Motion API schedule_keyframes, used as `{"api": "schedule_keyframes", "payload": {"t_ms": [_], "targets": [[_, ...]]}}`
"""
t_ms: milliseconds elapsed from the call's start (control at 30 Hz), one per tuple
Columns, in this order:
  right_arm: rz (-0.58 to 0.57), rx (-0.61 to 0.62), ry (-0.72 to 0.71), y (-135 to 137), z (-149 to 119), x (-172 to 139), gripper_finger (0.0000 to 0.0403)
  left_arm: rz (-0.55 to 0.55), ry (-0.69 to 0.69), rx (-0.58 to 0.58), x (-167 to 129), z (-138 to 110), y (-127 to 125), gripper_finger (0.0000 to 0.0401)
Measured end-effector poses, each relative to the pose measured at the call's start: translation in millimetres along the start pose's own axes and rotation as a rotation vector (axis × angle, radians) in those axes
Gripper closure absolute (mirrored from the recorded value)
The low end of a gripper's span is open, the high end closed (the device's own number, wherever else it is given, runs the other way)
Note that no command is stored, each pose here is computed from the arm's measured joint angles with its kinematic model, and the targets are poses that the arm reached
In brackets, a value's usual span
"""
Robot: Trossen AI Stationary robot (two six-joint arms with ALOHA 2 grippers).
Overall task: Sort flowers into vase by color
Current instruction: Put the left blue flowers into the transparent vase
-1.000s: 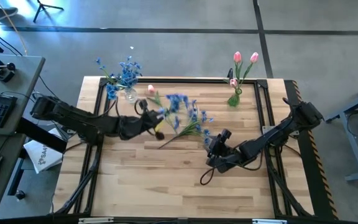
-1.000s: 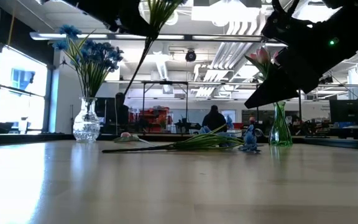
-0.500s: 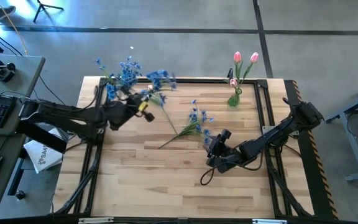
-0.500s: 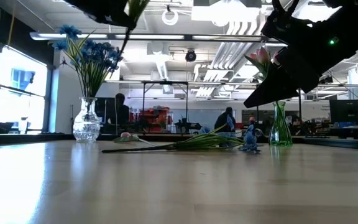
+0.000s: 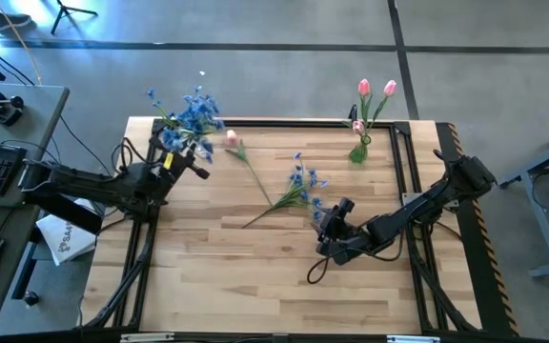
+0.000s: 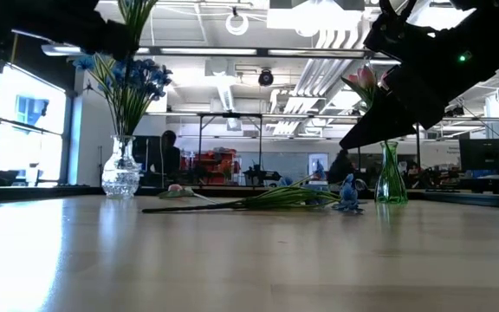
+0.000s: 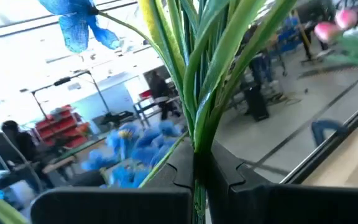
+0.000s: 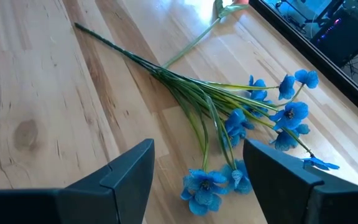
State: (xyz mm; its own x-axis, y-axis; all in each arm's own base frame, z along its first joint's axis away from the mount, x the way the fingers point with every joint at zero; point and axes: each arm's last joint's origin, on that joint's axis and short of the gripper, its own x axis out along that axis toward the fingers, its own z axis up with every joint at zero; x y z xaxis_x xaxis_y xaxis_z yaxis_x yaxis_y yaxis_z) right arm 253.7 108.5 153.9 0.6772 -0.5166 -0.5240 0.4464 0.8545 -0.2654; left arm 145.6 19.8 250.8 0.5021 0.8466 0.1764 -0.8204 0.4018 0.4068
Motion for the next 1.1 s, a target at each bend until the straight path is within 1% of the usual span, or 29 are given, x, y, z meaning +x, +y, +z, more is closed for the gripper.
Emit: {"api": "schedule_keyframes", "payload": {"t_ms": [133, 233, 400, 567, 733, 1100], "targets": [[0.001, -0.008, -0.004, 0, 1, 0, 0.0160, 0.008, 0.011, 0.033, 3, -13, 0, 0.0401], [0.004, -0.004, -0.010, 1, 2, 0, 0.0160, 0.017, 0.007, 0.025, 7, -18, 3, 0.0401], [0.007, -0.020, -0.015, 1, 2, 0, 0.0160, 0.046, -0.009, 0.054, 15, -20, 9, 0.0401], [0.008, -0.018, -0.016, 1, 2, 0, 0.0160, 0.037, -0.037, 0.082, 23, -24, 14, 0.0401], [0.009, -0.017, -0.017, 1, 3, 0, 0.0160, 0.046, -0.043, 0.040, 31, -29, 20, 0.0401], [0.009, -0.016, -0.017, 1, 3, 0, 0.0160, 0.043, 0.047, 0.003, 38, -44, 24, 0.0401]]}}
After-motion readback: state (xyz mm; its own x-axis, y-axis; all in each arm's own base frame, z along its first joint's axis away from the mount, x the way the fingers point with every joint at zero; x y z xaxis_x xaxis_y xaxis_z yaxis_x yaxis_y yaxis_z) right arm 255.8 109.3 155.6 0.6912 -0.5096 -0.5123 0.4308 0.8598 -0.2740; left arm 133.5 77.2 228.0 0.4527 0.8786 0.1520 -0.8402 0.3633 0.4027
